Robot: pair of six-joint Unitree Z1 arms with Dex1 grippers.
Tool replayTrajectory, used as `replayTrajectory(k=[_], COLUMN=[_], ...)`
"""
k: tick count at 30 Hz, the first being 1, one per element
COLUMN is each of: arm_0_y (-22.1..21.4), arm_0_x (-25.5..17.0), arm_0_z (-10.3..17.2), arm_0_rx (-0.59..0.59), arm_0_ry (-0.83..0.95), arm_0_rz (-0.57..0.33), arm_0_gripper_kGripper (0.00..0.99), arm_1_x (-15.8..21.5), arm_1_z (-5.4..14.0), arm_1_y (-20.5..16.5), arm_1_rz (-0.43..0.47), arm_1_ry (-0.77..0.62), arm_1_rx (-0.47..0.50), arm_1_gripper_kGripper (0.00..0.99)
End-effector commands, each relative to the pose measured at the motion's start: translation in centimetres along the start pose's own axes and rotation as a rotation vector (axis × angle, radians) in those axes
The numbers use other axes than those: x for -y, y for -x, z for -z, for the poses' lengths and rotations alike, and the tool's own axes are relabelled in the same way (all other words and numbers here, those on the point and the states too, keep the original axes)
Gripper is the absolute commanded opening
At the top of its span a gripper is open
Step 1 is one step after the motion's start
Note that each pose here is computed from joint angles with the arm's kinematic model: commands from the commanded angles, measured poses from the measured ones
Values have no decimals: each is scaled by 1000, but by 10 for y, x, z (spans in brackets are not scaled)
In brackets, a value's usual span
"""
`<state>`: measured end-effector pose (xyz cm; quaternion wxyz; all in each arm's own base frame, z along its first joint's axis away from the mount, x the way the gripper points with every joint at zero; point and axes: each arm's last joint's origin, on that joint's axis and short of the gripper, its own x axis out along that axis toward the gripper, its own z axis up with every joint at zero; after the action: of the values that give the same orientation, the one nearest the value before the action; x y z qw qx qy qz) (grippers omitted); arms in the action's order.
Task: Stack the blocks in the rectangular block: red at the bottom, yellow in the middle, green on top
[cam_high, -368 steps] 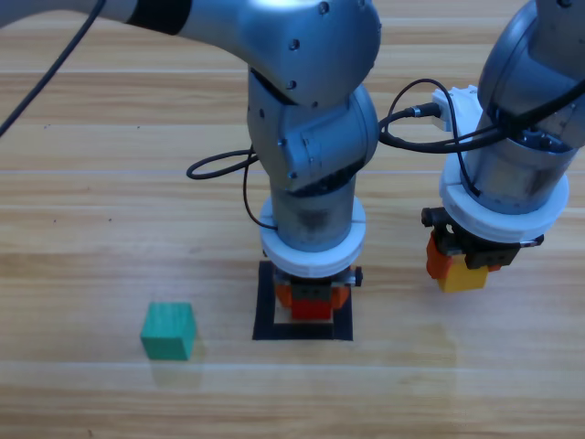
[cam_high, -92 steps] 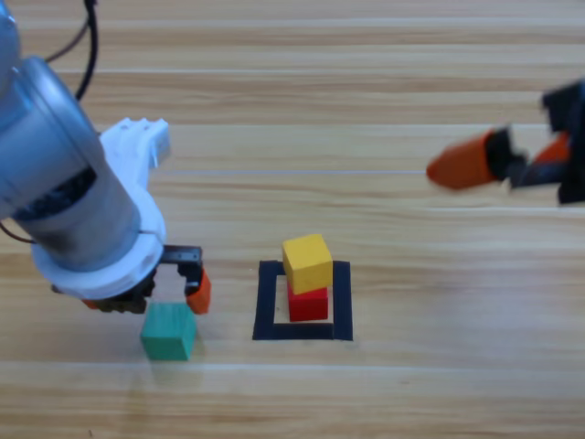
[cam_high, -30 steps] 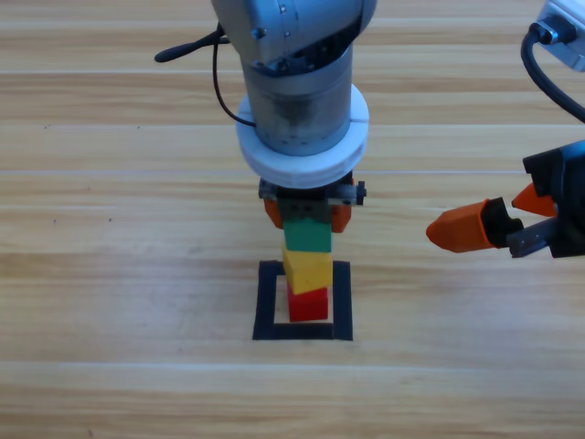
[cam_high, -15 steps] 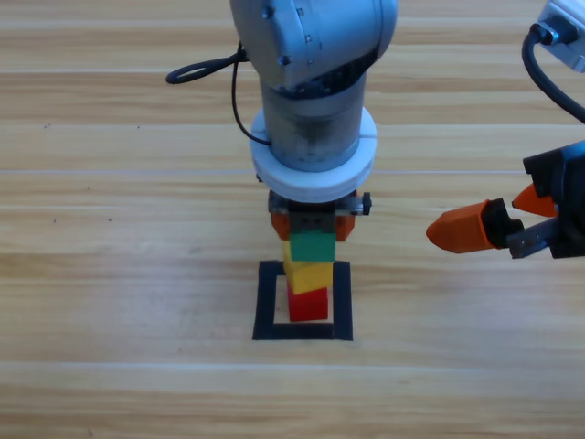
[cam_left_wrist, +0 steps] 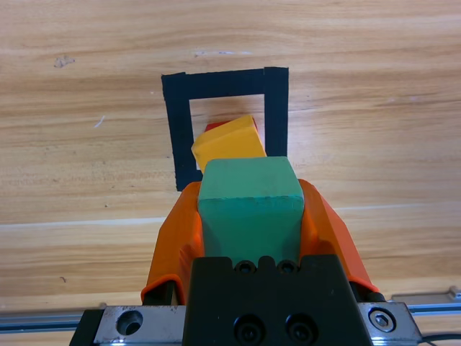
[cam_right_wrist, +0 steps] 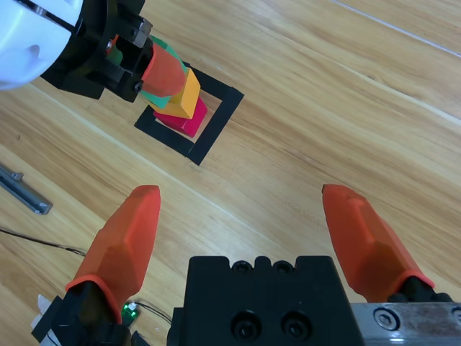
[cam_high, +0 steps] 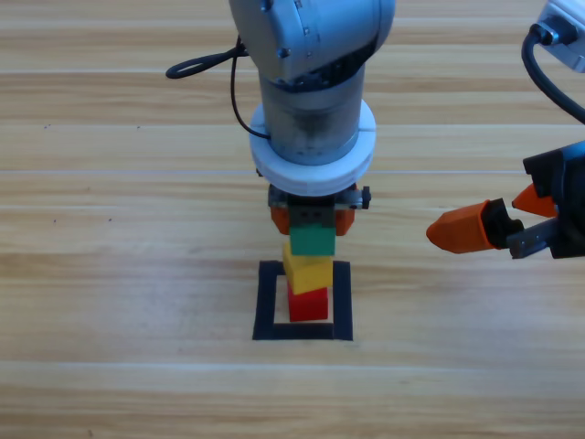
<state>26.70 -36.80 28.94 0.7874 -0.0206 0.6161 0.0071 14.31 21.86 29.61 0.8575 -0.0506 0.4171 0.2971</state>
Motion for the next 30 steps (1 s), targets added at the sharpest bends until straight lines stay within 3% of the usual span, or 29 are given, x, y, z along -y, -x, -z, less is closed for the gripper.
replayTrajectory(k=[1, 30], arm_0_y=[-38, -44], arm_0_x=[-5, 0], arm_0_z=[-6, -9], arm_0_rx=[-53, -57], arm_0_ry=[-15, 24], arm_0_rz=[-96, -81], arm_0_gripper_kGripper=[38, 38], arm_1_x=[8, 8], arm_1_z=[5, 6], arm_1_y=[-12, -13], arm_1_rz=[30, 25], arm_1_ry=[-4, -3], arm_1_rx=[-36, -42], arm_1_gripper_kGripper=[990, 990])
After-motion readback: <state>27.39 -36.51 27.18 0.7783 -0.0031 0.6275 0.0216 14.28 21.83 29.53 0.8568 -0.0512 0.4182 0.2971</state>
